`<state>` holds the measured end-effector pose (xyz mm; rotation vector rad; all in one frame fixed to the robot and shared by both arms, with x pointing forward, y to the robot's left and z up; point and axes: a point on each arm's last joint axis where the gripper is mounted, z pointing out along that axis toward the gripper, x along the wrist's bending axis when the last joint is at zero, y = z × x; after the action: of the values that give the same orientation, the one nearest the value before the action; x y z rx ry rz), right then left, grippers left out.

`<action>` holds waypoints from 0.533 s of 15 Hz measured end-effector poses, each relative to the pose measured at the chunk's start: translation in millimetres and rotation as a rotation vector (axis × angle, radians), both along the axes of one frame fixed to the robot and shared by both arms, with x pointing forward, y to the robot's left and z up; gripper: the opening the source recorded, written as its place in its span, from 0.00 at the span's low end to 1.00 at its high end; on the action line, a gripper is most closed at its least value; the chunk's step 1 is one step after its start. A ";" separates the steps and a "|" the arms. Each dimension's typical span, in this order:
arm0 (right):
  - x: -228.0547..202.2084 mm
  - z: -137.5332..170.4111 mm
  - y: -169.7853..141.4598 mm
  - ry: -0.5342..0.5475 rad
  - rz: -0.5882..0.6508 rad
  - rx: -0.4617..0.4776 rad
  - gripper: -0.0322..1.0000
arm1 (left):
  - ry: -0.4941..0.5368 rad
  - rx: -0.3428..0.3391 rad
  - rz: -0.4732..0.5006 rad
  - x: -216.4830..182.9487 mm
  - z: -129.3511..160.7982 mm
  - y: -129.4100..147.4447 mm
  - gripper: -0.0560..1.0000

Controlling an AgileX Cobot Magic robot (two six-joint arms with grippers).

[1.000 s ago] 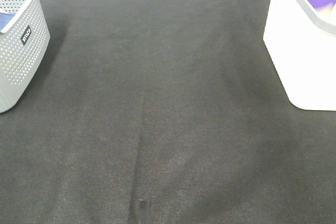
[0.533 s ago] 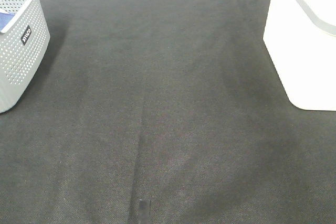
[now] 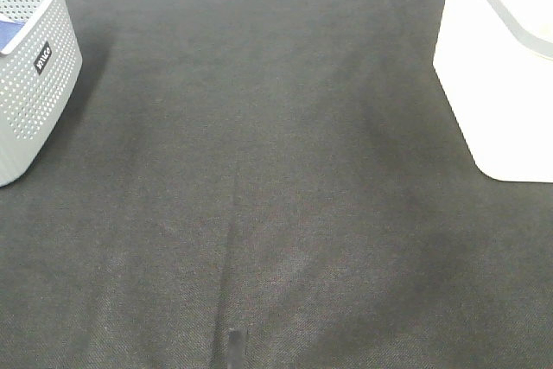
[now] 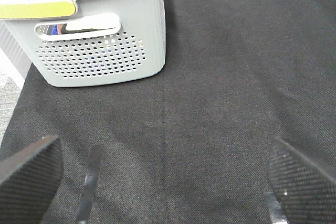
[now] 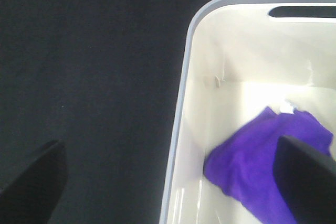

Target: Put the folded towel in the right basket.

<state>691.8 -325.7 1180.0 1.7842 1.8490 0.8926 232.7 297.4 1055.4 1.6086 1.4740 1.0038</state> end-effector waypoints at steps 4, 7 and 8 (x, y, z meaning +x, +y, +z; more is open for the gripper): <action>-96.6 12.3 2.5 0.118 -0.030 -0.072 0.98 | 0.000 0.000 0.000 0.0 0.0 0.0 0.99; -220.3 1.4 14.2 0.035 -0.033 -0.104 0.98 | 0.000 0.000 0.000 0.0 0.0 0.0 0.99; -255.8 -8.0 17.8 0.006 -0.035 -0.109 0.98 | 0.000 0.000 0.000 0.0 0.0 0.0 0.99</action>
<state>436.1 -308.0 1172.0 1.7491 1.8275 0.7597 232.7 297.4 1055.4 1.6086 1.4740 1.0038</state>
